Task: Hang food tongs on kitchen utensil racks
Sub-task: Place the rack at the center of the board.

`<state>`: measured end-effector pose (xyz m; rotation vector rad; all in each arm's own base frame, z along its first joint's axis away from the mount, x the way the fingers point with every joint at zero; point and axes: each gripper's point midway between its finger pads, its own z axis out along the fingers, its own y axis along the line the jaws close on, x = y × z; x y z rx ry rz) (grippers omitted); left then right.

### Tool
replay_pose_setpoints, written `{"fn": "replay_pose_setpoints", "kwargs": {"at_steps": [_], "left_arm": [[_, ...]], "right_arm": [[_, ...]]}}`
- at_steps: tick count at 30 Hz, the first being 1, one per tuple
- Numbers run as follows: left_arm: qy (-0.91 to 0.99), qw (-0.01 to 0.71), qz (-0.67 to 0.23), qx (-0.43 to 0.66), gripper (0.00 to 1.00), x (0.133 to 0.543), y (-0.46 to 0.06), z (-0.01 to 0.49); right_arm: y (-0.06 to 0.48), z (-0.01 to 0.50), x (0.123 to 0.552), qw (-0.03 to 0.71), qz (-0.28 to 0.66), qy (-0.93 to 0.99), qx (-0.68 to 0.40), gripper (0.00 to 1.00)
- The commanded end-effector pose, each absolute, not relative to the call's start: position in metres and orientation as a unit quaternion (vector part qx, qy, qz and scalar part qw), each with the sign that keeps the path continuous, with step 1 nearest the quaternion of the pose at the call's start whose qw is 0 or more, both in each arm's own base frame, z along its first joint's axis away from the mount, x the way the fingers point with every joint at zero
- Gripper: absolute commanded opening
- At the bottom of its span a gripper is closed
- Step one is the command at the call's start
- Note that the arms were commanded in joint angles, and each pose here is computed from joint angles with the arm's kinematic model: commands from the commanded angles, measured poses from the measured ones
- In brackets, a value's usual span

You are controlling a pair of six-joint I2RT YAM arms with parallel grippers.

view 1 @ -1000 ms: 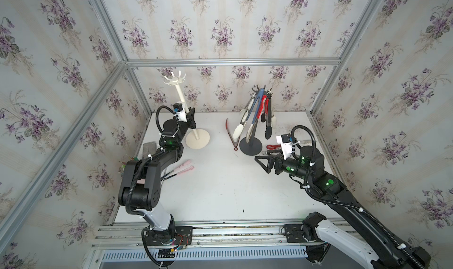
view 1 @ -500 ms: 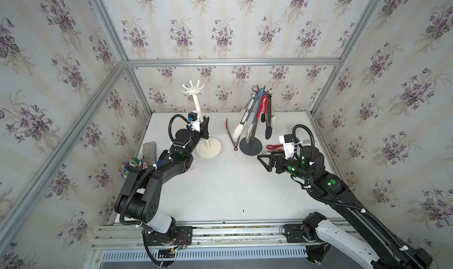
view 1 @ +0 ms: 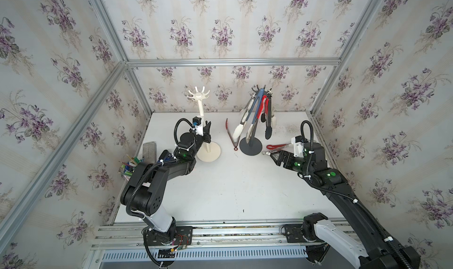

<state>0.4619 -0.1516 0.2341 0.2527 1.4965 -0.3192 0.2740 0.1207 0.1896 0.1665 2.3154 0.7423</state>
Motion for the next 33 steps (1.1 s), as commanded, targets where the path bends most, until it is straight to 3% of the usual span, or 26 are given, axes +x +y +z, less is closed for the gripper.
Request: {"fn": "replay_pose_setpoints", "kwargs": {"at_steps": [1, 12, 19, 21, 23, 26, 28, 29, 33], "left_arm": [[0.614, 0.769, -0.145, 0.105, 0.00, 0.462, -0.150, 0.275], [0.611, 0.770, -0.149, 0.113, 0.01, 0.481, -0.160, 0.270], [0.601, 0.777, -0.156, 0.103, 0.09, 0.489, -0.163, 0.260], [0.603, 0.774, -0.160, 0.108, 0.17, 0.490, -0.166, 0.256], [0.606, 0.772, -0.161, 0.104, 0.34, 0.490, -0.166, 0.252], [0.607, 0.772, -0.160, 0.101, 0.42, 0.487, -0.164, 0.245], [0.609, 0.771, -0.157, 0.096, 0.54, 0.485, -0.161, 0.241], [0.610, 0.771, -0.156, 0.096, 0.54, 0.484, -0.160, 0.239], [0.612, 0.770, -0.157, 0.092, 0.77, 0.481, -0.159, 0.239]], "right_arm": [[0.113, 0.177, 0.273, 0.321, 0.273, 0.902, 0.092, 0.94], [0.090, 0.147, 0.273, 0.305, 0.251, 0.910, 0.130, 0.94], [0.071, 0.122, 0.282, 0.282, 0.230, 0.918, 0.160, 0.91], [0.067, 0.118, 0.285, 0.280, 0.220, 0.920, 0.163, 0.90], [0.062, 0.116, 0.289, 0.279, 0.207, 0.923, 0.163, 0.90], [0.054, 0.111, 0.295, 0.276, 0.193, 0.926, 0.169, 0.90], [0.051, 0.109, 0.296, 0.272, 0.192, 0.927, 0.172, 0.90], [0.051, 0.110, 0.298, 0.274, 0.193, 0.926, 0.172, 0.90], [0.051, 0.112, 0.301, 0.280, 0.196, 0.924, 0.171, 0.90]]}}
